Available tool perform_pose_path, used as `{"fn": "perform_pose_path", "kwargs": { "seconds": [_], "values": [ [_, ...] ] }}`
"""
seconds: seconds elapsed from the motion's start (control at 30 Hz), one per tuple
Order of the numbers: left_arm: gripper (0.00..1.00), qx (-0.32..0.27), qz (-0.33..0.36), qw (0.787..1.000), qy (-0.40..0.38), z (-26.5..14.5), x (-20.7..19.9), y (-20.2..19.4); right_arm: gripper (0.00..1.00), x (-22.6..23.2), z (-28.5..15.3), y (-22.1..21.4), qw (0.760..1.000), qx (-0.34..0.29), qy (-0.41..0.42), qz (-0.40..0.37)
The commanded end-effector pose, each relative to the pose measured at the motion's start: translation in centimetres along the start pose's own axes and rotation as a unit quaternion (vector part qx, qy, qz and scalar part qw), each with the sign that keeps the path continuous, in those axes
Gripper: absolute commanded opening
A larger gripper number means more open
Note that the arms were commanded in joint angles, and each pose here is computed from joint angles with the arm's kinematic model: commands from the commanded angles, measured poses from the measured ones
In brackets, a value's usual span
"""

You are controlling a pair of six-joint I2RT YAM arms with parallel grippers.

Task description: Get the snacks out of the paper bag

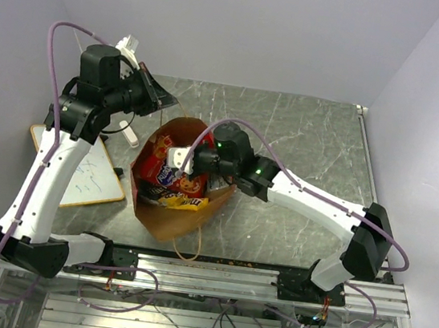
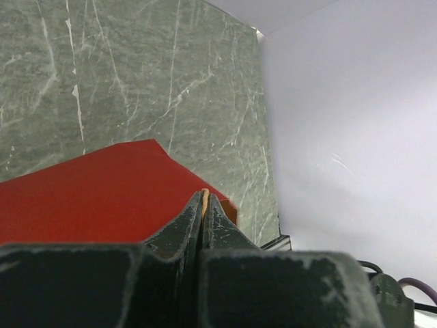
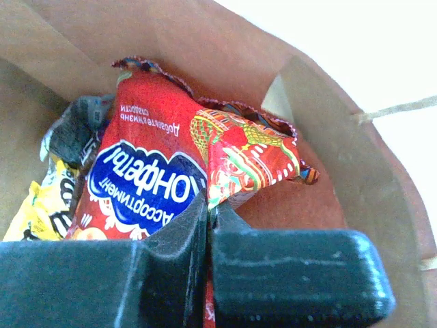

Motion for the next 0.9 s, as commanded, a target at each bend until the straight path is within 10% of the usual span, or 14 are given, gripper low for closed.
{"fn": "perform_pose_path", "kwargs": {
  "seconds": [0.0,0.87],
  "values": [
    [0.07,-0.015,0.003,0.999,-0.035,0.0,-1.3,0.9,0.00,-6.8,-2.8,5.9,0.987,-0.105,-0.096,-0.070],
    [0.07,-0.006,0.008,0.999,-0.036,-0.6,-0.7,0.1,0.00,-10.3,-10.4,8.4,0.984,-0.002,-0.163,-0.072]
  ]
}}
Point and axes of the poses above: each gripper's point midway between its finger pads, its own z axis out along the fingers, its own x axis along the line the jaws close on, y = z × x, the point moved 8 cm from there along -z, back along the fingers, and after that the axes turned 12 degrees about -z, right-handed, at the moved point
